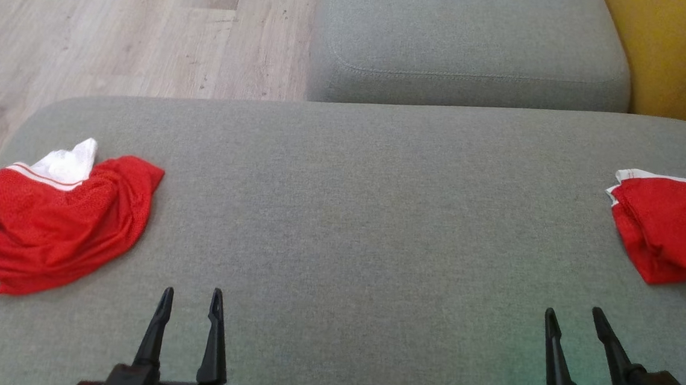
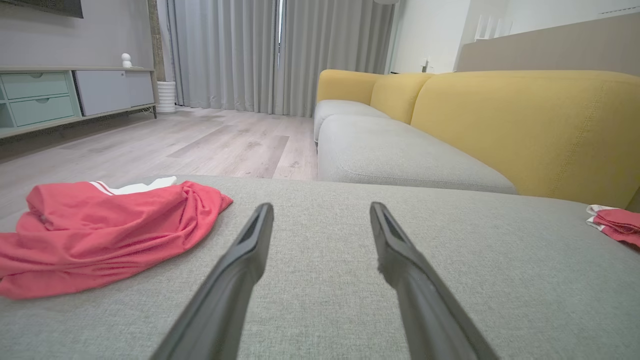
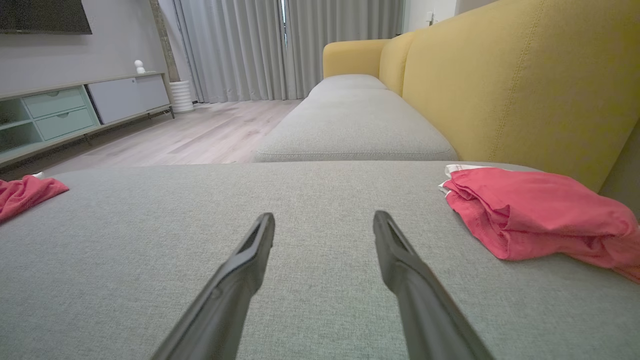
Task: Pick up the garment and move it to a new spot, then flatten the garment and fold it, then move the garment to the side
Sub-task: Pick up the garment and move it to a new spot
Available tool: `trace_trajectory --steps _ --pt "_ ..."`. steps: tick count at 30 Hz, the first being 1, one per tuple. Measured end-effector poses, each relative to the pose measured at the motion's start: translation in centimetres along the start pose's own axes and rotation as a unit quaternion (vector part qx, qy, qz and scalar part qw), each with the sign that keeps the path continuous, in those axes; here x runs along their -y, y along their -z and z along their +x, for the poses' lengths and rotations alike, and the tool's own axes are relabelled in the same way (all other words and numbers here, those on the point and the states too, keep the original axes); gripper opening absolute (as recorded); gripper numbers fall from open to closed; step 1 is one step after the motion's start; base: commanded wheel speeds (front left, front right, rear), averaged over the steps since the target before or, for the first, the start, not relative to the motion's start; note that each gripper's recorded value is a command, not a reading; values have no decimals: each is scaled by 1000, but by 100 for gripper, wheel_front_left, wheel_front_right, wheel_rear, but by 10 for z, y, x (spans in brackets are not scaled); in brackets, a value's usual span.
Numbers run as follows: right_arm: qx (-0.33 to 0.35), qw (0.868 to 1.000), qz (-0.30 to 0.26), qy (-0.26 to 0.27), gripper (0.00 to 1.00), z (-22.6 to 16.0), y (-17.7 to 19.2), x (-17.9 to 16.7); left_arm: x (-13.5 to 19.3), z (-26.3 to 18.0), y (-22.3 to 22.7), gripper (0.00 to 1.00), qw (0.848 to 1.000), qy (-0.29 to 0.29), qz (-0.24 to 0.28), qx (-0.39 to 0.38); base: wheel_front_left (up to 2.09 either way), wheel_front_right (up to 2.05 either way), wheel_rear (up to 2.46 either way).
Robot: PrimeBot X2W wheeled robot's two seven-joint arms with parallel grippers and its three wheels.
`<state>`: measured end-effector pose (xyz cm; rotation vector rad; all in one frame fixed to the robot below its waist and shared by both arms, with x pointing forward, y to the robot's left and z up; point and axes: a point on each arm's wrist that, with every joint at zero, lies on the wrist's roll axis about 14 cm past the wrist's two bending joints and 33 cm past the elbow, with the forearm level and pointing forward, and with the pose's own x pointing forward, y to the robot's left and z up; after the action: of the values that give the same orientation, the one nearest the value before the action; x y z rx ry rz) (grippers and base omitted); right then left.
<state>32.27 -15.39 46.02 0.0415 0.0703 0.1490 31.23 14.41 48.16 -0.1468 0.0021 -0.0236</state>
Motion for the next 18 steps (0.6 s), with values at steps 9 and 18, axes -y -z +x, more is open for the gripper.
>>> trace_trajectory --steps 9,18 --pt "0 1000 1 2 100 0 0 1 1 0 3 100 1000 4 9 -5 0 0 0" --pt "-3 1000 0 -16 100 6 1 -9 -8 -5 4 100 1000 -10 13 -6 0 0 0"
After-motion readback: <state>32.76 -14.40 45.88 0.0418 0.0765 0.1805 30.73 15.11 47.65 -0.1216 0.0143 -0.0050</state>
